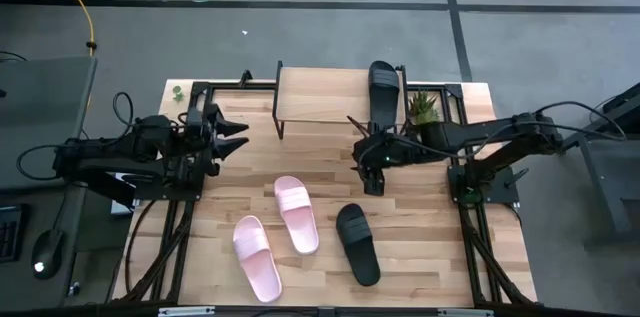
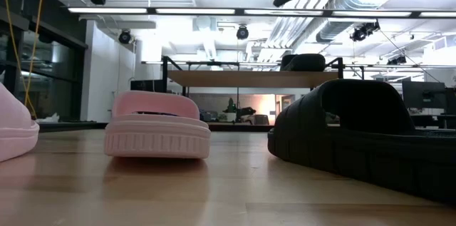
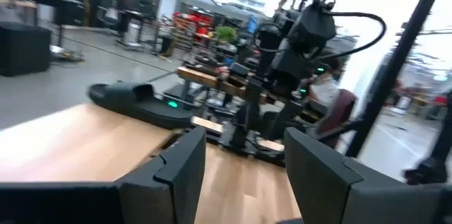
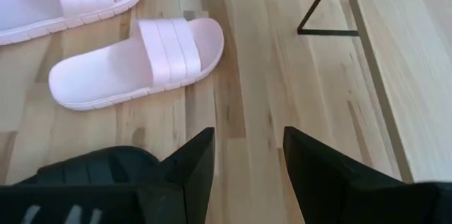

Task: Pick and place slides into the shelf
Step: Put the black slipper on the shelf

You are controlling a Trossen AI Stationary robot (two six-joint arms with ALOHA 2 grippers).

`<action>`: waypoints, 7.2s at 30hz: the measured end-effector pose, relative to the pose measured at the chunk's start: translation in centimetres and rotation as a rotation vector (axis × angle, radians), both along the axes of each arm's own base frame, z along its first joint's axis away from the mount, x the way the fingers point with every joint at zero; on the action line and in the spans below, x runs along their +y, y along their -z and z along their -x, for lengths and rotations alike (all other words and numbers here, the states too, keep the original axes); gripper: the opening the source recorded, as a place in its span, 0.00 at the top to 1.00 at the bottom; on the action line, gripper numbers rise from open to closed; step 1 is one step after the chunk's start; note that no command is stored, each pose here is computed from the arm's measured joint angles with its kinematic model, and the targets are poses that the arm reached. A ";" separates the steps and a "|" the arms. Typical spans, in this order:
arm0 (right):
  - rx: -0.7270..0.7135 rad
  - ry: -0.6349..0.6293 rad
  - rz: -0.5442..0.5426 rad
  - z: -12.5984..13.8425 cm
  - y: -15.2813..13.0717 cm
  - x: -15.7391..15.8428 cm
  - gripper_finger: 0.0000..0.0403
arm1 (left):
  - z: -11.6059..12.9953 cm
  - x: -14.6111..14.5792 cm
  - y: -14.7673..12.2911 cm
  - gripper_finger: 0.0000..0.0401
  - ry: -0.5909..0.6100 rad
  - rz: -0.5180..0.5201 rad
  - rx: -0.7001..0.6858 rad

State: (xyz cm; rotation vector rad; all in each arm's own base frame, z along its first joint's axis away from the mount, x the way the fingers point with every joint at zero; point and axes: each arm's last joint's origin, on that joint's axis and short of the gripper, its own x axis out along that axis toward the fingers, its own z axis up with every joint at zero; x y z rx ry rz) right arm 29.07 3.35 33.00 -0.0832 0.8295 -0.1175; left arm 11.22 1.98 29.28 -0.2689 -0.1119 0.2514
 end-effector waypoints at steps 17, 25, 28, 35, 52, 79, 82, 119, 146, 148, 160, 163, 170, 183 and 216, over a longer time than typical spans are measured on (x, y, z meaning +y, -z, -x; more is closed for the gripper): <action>-0.044 0.035 0.040 0.8 -0.1 4.0 0.60 | -5.4 0.2 3.0 0.56 0.189 0.195 0.201; -0.014 0.004 0.026 0.3 0.7 4.9 0.60 | -7.9 -1.9 3.0 0.56 0.337 0.151 0.131; 0.001 -0.043 0.018 -0.4 1.4 5.3 0.60 | -8.1 -2.7 2.6 0.56 0.382 0.109 0.086; 0.045 -0.030 -0.005 -1.4 2.9 5.8 0.60 | -8.0 -3.9 2.5 0.56 0.440 0.063 0.085; 0.124 -0.048 -0.051 -0.7 5.3 10.6 0.60 | -8.0 -3.9 2.7 0.56 0.391 0.065 0.099; 0.208 -0.162 0.064 0.2 8.8 15.6 0.60 | -8.0 -3.8 2.8 0.56 0.366 0.103 0.103; 0.217 -0.158 0.059 0.2 9.2 15.8 0.60 | -8.0 -3.8 2.8 0.56 0.367 0.105 0.107; 0.390 -0.205 0.319 -2.1 11.8 21.3 0.60 | -8.0 -3.8 2.8 0.56 0.365 0.123 0.108; 0.423 -0.190 0.456 -1.8 14.0 21.9 0.60 | -8.0 -3.8 2.8 0.56 0.365 0.127 0.107; 0.426 -0.190 0.451 -1.8 14.0 21.9 0.60 | -8.0 -3.8 2.8 0.56 0.365 0.127 0.107; 0.447 -0.188 0.483 -1.4 15.1 21.4 0.60 | -8.0 -3.8 2.8 0.56 0.365 0.128 0.107; 0.472 -0.182 0.501 -1.1 16.1 20.9 0.60 | -8.0 -3.8 2.8 0.56 0.364 0.128 0.107; 0.450 -0.107 0.519 -1.6 16.7 19.7 0.60 | -8.0 -3.8 2.8 0.56 0.364 0.128 0.106; 0.422 -0.102 0.488 -2.3 16.7 19.6 0.62 | -8.0 -3.8 2.8 0.56 0.364 0.128 0.106; 0.417 -0.063 0.440 -2.3 16.7 19.6 0.99 | -8.0 -3.8 2.8 0.56 0.364 0.128 0.106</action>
